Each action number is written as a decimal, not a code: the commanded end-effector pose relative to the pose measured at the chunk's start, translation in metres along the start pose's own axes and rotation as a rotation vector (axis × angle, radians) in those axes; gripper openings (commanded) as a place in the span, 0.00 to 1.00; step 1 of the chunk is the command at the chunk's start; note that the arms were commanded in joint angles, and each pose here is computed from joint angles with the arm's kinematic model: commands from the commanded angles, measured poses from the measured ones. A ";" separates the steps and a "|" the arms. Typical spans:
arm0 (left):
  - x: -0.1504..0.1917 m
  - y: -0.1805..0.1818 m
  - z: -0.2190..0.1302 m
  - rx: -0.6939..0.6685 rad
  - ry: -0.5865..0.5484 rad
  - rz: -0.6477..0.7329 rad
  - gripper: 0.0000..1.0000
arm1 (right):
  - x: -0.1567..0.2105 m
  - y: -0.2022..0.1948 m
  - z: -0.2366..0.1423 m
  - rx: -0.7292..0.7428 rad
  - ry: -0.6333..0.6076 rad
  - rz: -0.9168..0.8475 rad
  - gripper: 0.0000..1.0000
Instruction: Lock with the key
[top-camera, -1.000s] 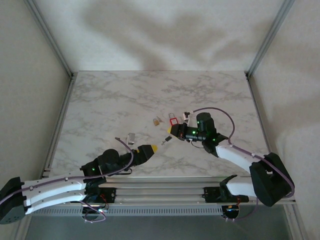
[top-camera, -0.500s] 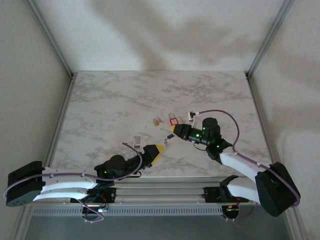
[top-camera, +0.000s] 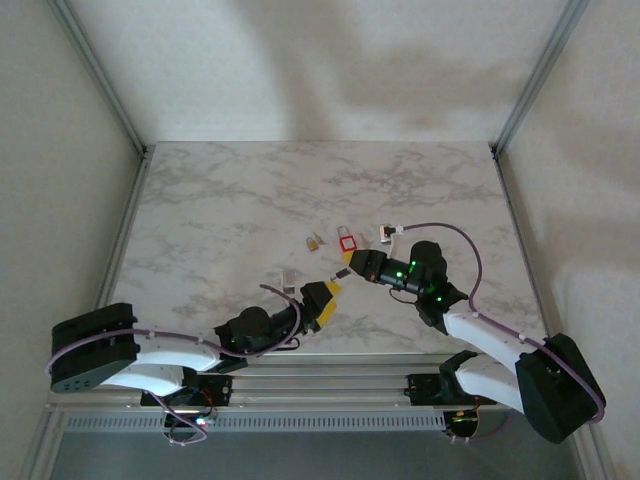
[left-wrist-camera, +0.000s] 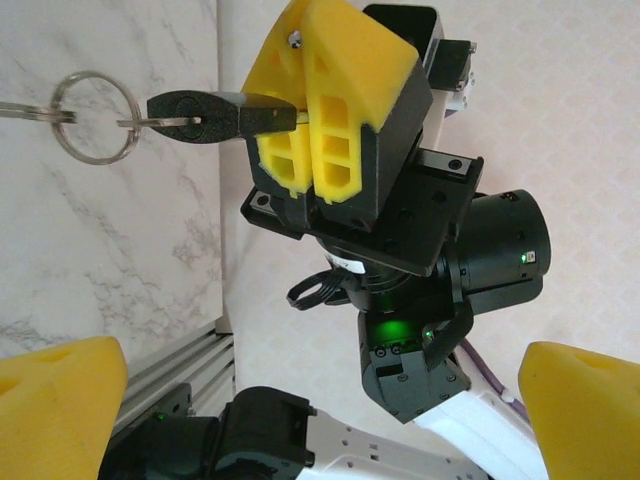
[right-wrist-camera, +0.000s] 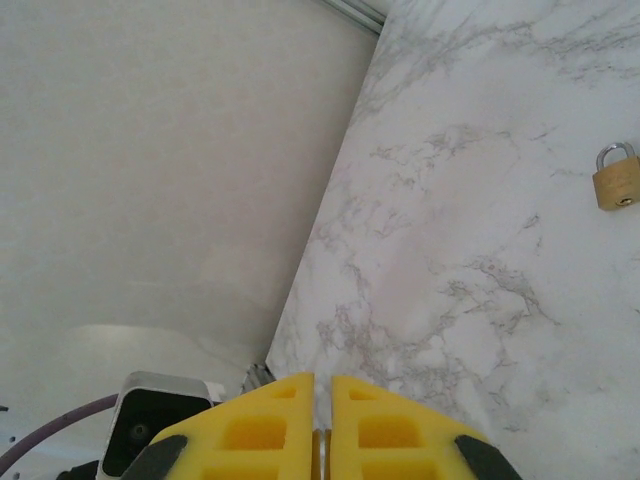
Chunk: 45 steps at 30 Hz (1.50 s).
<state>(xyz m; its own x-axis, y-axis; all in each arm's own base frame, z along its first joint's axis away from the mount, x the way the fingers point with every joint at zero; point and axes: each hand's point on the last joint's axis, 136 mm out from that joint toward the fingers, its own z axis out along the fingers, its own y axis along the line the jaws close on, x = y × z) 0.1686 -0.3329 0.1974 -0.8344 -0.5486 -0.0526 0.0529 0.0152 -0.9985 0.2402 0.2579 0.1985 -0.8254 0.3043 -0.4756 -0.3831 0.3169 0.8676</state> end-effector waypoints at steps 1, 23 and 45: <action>0.007 -0.031 0.007 0.112 0.027 -0.052 1.00 | -0.002 0.016 -0.004 -0.065 -0.010 -0.039 0.00; -0.014 -0.032 0.018 0.095 -0.031 -0.039 0.99 | 0.008 0.037 -0.005 -0.132 0.038 -0.085 0.00; -0.022 -0.024 0.020 0.082 -0.050 -0.052 0.93 | 0.024 0.051 0.002 -0.169 0.097 -0.139 0.00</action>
<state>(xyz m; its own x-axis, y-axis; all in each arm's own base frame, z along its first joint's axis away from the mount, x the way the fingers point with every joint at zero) 0.1935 -0.3376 0.2052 -0.8093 -0.5873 -0.0084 0.0320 -0.0298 -0.9990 0.2049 0.2772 0.2077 -0.8330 0.1818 -0.5225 -0.4777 0.2400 0.8451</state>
